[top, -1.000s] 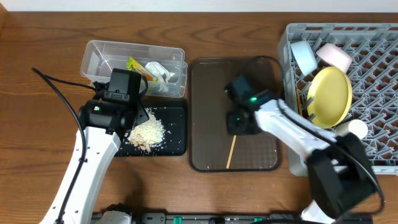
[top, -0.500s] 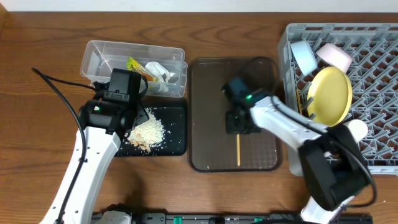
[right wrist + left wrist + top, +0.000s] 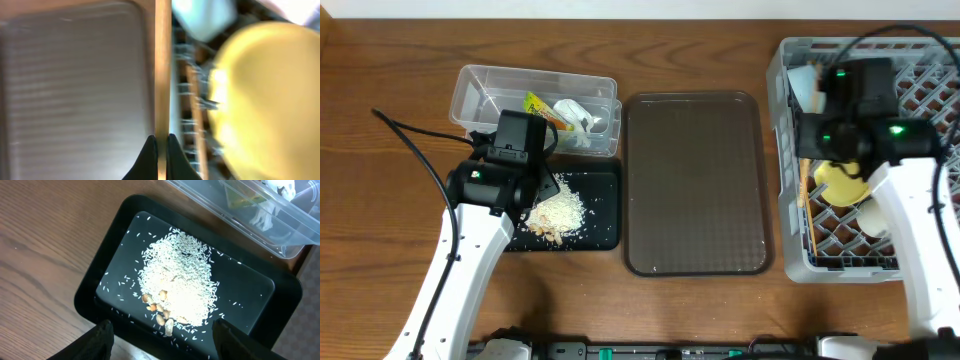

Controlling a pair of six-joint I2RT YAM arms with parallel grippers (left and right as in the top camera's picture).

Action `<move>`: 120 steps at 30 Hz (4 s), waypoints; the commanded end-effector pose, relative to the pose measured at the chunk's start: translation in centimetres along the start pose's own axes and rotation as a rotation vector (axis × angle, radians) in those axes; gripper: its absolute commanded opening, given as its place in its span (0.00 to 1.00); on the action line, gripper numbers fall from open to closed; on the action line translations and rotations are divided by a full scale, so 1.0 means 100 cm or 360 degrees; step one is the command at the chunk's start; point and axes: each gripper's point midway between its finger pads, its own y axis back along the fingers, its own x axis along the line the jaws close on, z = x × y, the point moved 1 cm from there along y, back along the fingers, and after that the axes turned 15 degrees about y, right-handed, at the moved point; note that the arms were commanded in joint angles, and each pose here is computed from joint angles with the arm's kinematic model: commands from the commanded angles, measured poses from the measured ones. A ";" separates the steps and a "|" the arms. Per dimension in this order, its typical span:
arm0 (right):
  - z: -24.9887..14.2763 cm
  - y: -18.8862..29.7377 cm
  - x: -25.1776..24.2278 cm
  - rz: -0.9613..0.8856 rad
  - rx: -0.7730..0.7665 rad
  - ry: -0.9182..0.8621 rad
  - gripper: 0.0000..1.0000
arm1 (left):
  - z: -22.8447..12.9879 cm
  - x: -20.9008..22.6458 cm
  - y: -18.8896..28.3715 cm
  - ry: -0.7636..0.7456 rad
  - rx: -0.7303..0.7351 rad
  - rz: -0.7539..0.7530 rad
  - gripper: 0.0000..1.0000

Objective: Sort waste into correct bins and load items into the dishwasher rack

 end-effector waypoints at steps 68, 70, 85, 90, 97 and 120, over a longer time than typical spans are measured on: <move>-0.115 0.050 -0.001 -0.0061 -0.0418 -0.0034 0.99 | -0.031 0.028 0.096 -0.0496 -0.0363 -0.0729 0.93; -0.115 0.050 -0.001 -0.0061 -0.0417 -0.0034 0.99 | -0.031 0.028 0.096 -0.0496 -0.0363 -0.0729 0.93; -0.106 0.063 0.000 -0.0111 -0.0662 -0.0006 0.99 | -0.031 0.028 0.096 -0.0496 -0.0363 -0.0729 0.94; -0.105 0.078 0.005 -0.0153 -0.1071 0.0034 0.99 | -0.031 0.028 0.096 -0.0496 -0.0364 -0.0730 0.94; -0.116 0.079 0.010 -0.0196 -0.1483 0.0065 0.99 | -0.031 0.028 0.096 -0.0496 -0.0363 -0.0729 0.94; -0.126 0.016 0.010 -0.0245 -0.1583 0.0125 0.99 | -0.031 0.028 0.096 -0.0496 -0.0363 -0.0729 0.94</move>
